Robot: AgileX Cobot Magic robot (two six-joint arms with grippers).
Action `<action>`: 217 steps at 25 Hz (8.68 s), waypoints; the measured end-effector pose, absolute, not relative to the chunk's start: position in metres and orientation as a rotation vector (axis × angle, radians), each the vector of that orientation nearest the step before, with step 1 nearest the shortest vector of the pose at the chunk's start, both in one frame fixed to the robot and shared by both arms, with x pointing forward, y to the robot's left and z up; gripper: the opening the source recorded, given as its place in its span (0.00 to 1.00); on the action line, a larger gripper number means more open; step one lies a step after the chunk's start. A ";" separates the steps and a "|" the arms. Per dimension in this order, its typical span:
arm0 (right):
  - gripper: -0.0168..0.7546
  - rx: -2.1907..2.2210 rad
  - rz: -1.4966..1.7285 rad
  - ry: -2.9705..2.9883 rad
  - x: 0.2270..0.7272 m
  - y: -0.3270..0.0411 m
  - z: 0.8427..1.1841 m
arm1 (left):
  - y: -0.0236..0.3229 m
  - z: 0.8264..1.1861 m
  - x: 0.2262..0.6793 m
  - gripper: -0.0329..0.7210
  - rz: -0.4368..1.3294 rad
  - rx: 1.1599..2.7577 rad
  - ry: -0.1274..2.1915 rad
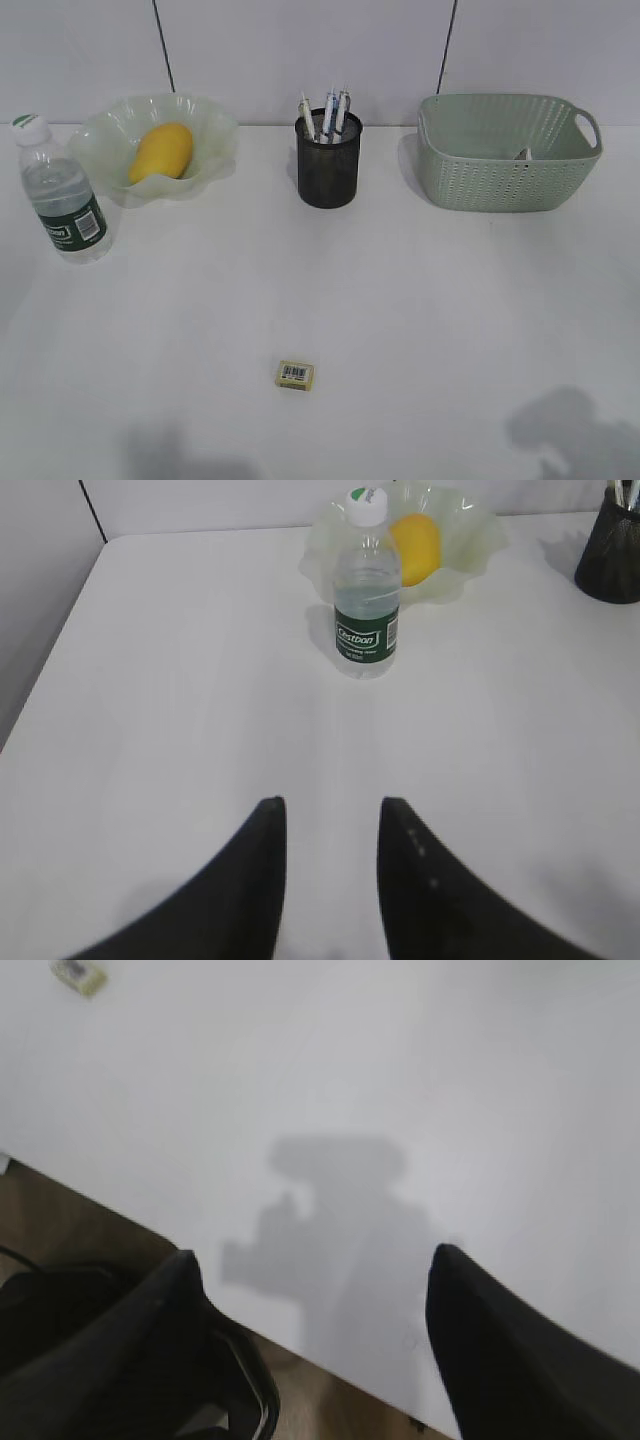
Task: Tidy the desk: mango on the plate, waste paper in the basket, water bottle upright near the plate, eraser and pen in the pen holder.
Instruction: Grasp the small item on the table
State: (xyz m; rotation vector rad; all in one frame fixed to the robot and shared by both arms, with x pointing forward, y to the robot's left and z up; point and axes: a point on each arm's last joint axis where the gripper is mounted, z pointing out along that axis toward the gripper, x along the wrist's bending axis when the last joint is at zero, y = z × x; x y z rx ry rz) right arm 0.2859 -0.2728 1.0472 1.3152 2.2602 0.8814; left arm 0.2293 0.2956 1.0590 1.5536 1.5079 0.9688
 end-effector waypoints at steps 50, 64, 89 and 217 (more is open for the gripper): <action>0.65 1.210 1.219 1.909 0.235 -0.305 1.055 | 0.296 1.059 0.229 0.37 0.970 1.553 1.508; 0.65 1.406 1.113 1.704 0.234 -0.305 1.055 | 0.296 1.059 0.229 0.37 0.969 1.554 1.508; 0.65 1.420 1.122 1.698 0.234 -0.305 1.055 | 0.271 1.127 0.309 0.65 0.397 1.701 1.552; 0.65 1.435 1.135 1.696 0.234 -0.305 1.055 | 0.009 0.900 0.478 0.44 0.080 2.385 1.945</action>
